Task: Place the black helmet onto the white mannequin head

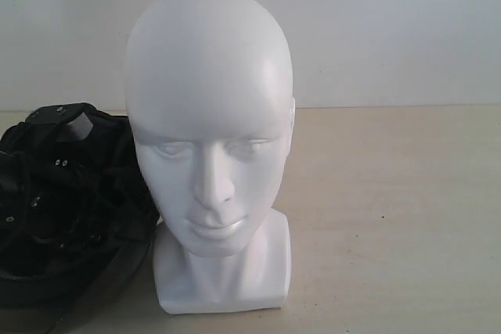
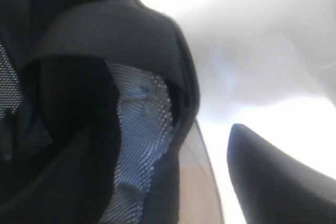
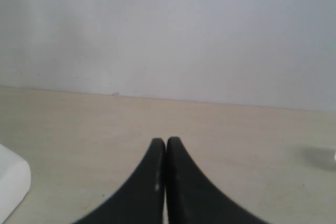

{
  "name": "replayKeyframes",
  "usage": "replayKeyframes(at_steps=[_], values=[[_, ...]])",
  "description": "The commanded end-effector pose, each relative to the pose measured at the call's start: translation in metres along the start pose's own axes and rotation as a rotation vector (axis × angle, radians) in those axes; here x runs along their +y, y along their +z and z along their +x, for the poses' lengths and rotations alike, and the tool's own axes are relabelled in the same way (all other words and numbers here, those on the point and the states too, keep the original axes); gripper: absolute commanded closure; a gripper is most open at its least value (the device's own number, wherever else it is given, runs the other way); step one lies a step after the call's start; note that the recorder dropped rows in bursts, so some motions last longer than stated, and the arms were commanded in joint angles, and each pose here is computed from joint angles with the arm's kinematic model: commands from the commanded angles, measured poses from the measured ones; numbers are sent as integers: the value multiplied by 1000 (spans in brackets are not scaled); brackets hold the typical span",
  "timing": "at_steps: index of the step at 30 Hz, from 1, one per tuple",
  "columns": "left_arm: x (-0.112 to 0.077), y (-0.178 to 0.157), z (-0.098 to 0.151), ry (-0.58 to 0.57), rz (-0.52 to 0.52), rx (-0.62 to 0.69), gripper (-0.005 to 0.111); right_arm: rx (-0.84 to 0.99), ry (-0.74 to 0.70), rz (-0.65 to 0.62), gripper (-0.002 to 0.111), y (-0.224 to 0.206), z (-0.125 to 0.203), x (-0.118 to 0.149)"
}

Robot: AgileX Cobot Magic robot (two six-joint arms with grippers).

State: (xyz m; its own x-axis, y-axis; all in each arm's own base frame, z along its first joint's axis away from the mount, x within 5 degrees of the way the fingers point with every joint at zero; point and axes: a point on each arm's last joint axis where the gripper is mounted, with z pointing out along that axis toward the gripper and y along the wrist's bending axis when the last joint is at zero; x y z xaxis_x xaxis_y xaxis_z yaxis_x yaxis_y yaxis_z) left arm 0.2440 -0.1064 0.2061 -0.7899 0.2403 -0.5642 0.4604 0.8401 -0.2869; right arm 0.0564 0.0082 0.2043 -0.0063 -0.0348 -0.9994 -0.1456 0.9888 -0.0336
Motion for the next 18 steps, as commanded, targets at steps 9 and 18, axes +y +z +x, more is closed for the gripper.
replayKeyframes(at_steps=[9,18], values=[[-1,4,-6,13,-7,-51,39,-12,-2,0,108,0,-1,0],[12,30,2,-17,-39,22,39,-12,-2,0,108,0,-1,0]])
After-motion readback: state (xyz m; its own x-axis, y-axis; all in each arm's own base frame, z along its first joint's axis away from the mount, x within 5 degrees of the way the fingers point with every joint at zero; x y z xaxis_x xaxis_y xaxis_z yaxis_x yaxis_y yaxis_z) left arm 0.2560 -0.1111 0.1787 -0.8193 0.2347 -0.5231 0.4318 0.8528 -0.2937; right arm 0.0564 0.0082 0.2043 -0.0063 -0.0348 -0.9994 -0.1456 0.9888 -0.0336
